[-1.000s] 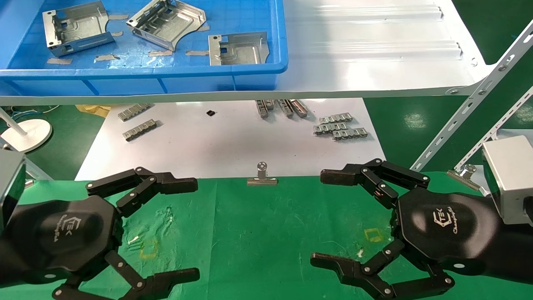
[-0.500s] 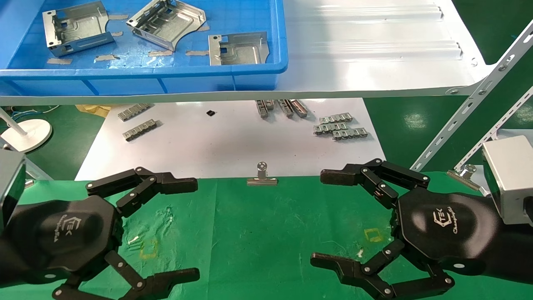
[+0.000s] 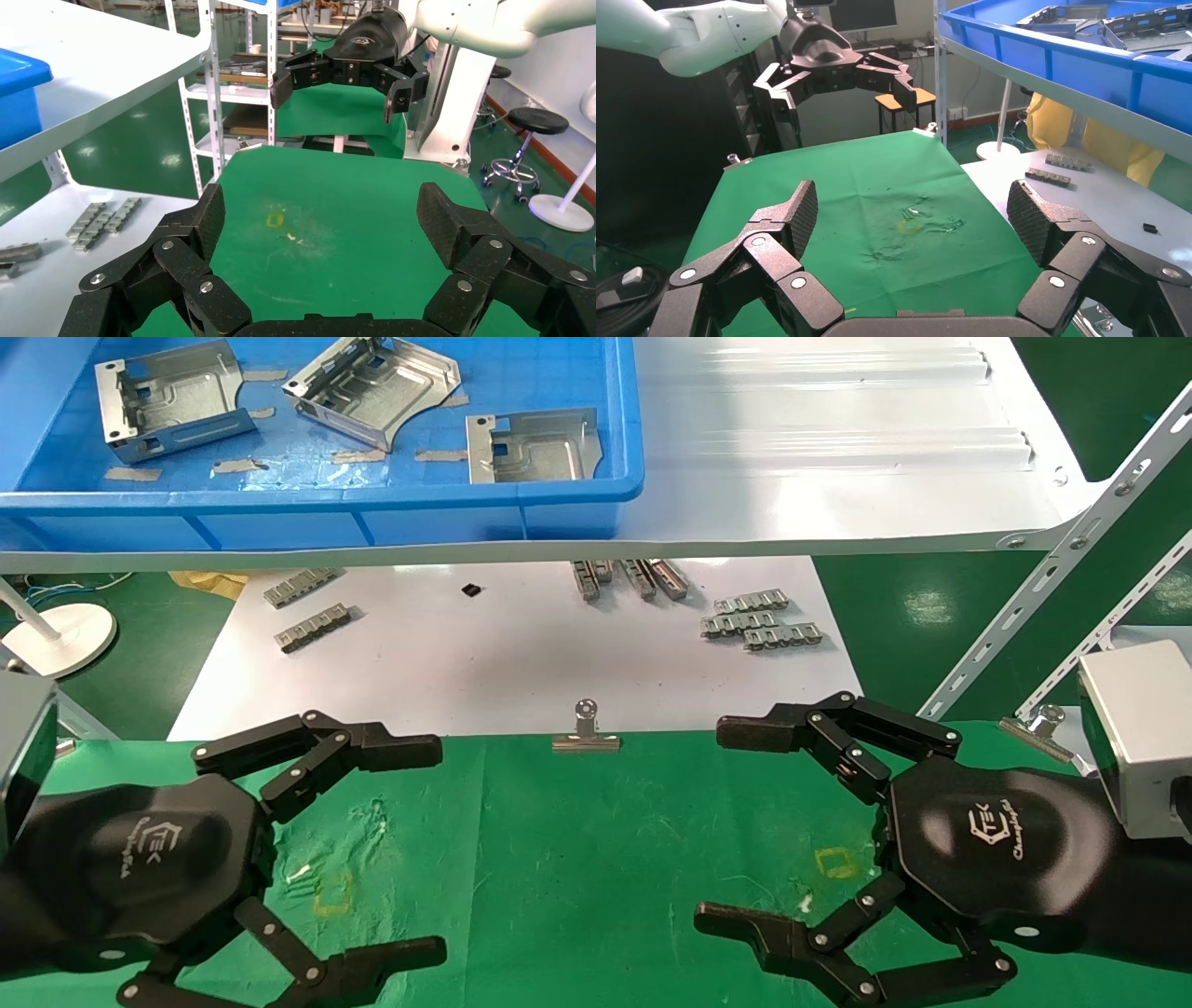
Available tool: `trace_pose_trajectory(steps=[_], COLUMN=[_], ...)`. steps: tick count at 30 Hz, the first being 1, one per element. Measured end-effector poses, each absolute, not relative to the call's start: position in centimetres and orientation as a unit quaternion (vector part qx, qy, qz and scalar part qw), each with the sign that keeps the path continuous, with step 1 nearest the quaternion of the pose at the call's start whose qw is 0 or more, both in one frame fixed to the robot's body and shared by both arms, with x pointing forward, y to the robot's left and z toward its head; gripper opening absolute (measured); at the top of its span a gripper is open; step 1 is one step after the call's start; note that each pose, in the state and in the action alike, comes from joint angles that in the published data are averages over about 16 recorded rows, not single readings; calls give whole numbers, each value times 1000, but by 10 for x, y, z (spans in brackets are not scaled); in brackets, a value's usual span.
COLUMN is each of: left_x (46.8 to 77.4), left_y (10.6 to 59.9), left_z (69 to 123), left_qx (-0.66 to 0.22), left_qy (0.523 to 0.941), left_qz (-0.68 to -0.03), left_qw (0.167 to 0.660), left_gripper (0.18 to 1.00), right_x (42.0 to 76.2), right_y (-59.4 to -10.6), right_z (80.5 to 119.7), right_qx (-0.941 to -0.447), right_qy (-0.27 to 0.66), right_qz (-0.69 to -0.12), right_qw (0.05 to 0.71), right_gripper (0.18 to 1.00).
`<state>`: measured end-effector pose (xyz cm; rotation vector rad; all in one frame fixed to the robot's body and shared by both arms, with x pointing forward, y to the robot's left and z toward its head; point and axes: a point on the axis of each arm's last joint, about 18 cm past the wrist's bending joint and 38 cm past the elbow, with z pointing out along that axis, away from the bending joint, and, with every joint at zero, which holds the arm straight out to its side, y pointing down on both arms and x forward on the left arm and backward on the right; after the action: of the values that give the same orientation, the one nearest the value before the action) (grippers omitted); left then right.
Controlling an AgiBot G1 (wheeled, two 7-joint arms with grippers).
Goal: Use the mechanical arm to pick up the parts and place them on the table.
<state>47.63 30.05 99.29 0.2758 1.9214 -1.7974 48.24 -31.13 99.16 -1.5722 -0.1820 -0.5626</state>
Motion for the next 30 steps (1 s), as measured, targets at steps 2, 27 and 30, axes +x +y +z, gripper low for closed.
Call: trace_pose_trajectory(steps=[2, 27, 30], left_x=[476, 476, 476], left_y=[301, 301, 301], left_z=[993, 993, 993], left_qx=[101, 101, 101], left_qy=[704, 704, 704], left_qz=[-659, -659, -659], left_qw=[246, 246, 246], left_gripper=[1001, 1001, 1001], right_x=[482, 482, 482], right_y=[-311, -311, -311], right_z=[992, 992, 992], right_qx=[-697, -697, -697], right_qy=[-81, -81, -81], right_qz=[-249, -249, -249], right_qw=[668, 668, 668], right_gripper=[1000, 982, 968])
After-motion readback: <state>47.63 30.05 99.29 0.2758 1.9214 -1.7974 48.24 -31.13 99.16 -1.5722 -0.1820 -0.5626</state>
